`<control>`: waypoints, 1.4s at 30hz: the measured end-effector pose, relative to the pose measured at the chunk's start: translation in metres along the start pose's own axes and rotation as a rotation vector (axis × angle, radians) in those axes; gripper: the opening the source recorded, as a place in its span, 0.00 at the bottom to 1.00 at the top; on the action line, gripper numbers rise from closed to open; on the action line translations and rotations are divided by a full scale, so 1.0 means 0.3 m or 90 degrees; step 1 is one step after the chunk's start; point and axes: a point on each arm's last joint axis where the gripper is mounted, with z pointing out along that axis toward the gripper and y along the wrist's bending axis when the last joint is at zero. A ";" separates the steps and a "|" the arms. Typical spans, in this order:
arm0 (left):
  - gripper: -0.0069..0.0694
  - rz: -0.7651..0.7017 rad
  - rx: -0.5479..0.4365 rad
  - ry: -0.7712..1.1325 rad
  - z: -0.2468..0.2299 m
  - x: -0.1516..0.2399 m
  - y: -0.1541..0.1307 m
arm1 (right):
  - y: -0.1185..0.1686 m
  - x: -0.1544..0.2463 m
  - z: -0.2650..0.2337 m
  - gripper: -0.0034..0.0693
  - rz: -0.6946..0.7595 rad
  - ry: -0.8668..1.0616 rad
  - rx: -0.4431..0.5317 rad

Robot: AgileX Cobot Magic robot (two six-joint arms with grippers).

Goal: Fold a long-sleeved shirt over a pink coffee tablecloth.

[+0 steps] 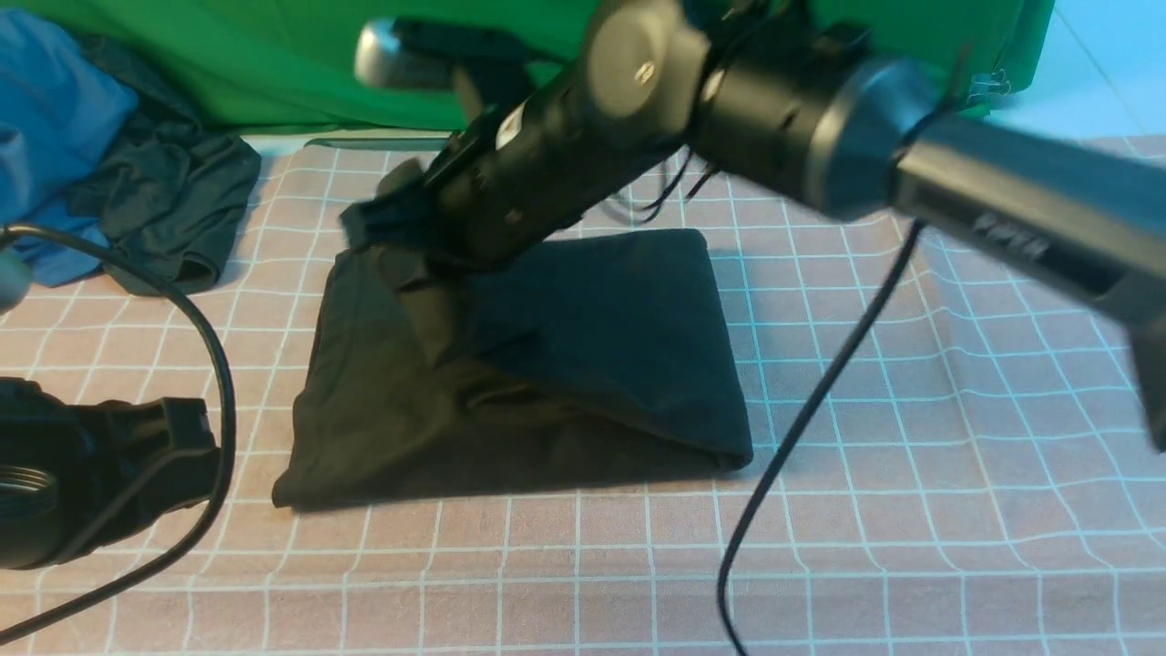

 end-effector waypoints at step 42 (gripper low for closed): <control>0.11 -0.035 0.066 0.233 0.599 -0.258 -0.160 | -0.351 0.064 -0.182 0.10 -0.050 0.277 0.157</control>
